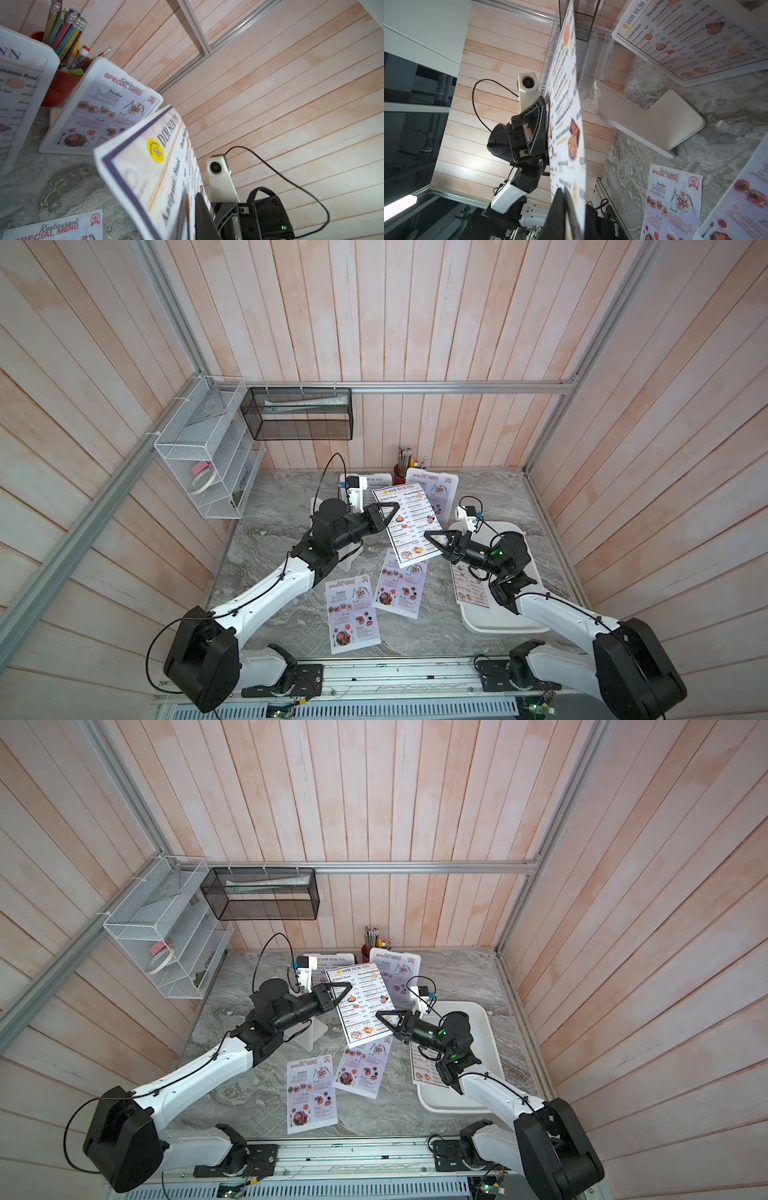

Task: Replace the menus in the menu holders
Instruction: Pick up the menu from the storage box.

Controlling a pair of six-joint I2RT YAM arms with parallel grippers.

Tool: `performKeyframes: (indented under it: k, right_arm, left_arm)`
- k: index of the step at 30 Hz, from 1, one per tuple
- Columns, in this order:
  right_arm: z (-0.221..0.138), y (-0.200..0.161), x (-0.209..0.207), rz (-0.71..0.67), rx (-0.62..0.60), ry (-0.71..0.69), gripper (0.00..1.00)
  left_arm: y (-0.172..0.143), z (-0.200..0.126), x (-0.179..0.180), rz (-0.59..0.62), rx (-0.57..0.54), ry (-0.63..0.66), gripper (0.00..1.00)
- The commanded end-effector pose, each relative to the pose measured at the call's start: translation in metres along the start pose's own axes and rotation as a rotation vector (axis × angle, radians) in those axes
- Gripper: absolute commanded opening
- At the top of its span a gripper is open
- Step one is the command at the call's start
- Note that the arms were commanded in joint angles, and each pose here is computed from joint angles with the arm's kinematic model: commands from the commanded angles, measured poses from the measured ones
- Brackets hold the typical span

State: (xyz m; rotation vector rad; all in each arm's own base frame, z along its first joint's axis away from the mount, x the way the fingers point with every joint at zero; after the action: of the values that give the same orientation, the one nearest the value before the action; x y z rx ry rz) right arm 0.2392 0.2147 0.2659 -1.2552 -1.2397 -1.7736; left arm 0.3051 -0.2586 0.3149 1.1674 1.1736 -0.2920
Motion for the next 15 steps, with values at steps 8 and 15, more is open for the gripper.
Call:
performKeyframes:
  k: [8,15]
  right_arm:
    - [0.0,-0.004,0.022,-0.139,0.014,0.014,0.21]
    - [-0.008,-0.013,0.012,-0.265,0.046,-0.078,0.52]
  left_arm:
    - [0.004,-0.008,-0.025,0.147,0.028,-0.072,0.01]
    - [-0.002,-0.017,-0.039,0.255,0.079,-0.13,0.0]
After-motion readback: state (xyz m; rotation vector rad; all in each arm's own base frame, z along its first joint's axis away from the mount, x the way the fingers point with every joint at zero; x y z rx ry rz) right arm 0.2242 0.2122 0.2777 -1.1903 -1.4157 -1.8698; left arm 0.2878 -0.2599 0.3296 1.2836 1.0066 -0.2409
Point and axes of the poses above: each gripper's point midway between its finger pads, its own z axis out along the fingers, its own x axis along the line the jaws close on, y = z × x, the point moved 4 cm from there along -z, back along the fingers, and after that the axes turned 4 degrees about -z, right-handed, at the moved point
